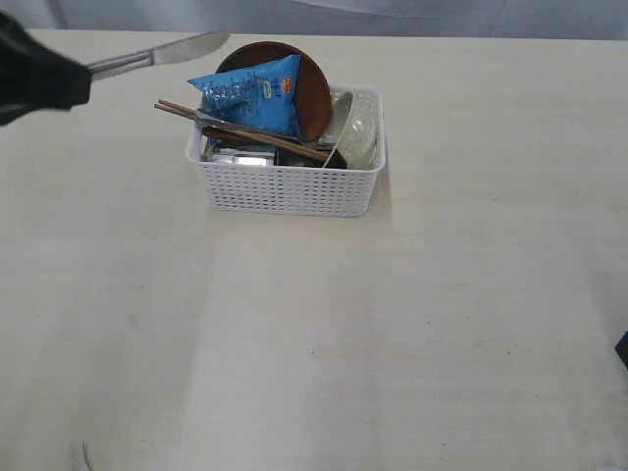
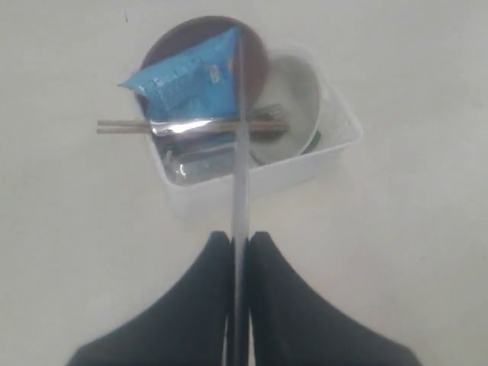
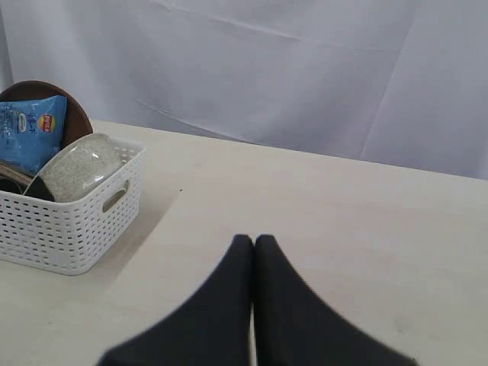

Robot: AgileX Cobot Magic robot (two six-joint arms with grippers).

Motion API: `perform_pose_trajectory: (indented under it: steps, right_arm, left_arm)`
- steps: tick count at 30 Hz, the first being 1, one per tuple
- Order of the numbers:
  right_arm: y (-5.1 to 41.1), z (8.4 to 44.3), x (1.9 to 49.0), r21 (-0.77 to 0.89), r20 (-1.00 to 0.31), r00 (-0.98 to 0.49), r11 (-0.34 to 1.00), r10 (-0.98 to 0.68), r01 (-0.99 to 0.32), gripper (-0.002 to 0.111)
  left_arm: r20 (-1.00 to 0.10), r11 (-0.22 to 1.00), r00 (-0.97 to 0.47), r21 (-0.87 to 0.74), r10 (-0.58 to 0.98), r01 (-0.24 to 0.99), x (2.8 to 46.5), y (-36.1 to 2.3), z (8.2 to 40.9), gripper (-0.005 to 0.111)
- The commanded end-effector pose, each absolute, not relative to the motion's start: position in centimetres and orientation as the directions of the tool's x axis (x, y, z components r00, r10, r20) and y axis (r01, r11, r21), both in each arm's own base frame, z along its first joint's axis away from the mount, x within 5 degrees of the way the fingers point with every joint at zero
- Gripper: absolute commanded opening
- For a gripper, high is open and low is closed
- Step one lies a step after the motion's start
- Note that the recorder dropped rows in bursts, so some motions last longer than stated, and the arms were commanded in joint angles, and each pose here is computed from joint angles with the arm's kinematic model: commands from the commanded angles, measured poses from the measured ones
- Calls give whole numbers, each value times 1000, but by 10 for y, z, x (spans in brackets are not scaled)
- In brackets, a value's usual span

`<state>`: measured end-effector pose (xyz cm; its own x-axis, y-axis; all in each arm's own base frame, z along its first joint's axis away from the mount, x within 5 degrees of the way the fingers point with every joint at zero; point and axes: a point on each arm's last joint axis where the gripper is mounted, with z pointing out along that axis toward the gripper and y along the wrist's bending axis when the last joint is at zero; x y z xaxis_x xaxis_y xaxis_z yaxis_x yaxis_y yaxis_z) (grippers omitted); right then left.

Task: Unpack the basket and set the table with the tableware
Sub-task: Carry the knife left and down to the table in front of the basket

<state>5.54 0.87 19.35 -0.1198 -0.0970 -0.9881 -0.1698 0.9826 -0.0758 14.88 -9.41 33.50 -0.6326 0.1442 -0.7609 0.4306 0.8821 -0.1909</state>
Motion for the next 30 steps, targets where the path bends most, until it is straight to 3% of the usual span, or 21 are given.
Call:
perform_pose_trajectory:
  steps: [1, 4, 9, 13, 19, 25, 27, 30]
  right_arm:
    - [8, 194, 55, -72, -990, -106, 984, -90, -163, 0]
    - [8, 194, 55, -72, -990, -106, 984, -90, -163, 0]
    - [8, 194, 55, -72, -990, -106, 984, -90, -163, 0]
    - [8, 194, 55, -72, -990, -106, 984, -90, -163, 0]
    - [8, 194, 55, -72, -990, -106, 984, -90, -163, 0]
    - [8, 194, 55, -72, -990, -106, 984, -90, -163, 0]
    - [8, 194, 55, -72, -990, -106, 984, -90, -163, 0]
    - [8, 194, 55, -72, -990, -106, 984, -90, -163, 0]
  left_arm:
    - [-769, 921, -616, -102, 167, 377, 135, -75, 307, 0]
    - [-732, 930, -638, -16, 238, 366, 137, -70, 294, 0]
    - [-512, 912, -766, 94, 389, 400, 156, -77, 277, 0]
    - [-398, 891, -801, 122, 447, 437, 166, -87, 257, 0]
    - [-402, 843, -748, 148, 529, 517, 155, -118, 244, 0]
    - [-466, 804, -658, 395, 592, 444, 148, -128, 253, 0]
    - [-433, 756, -635, 504, 640, 418, 146, -131, 251, 0]
    - [-337, 625, -556, 616, 760, 480, 132, -160, 224, 0]
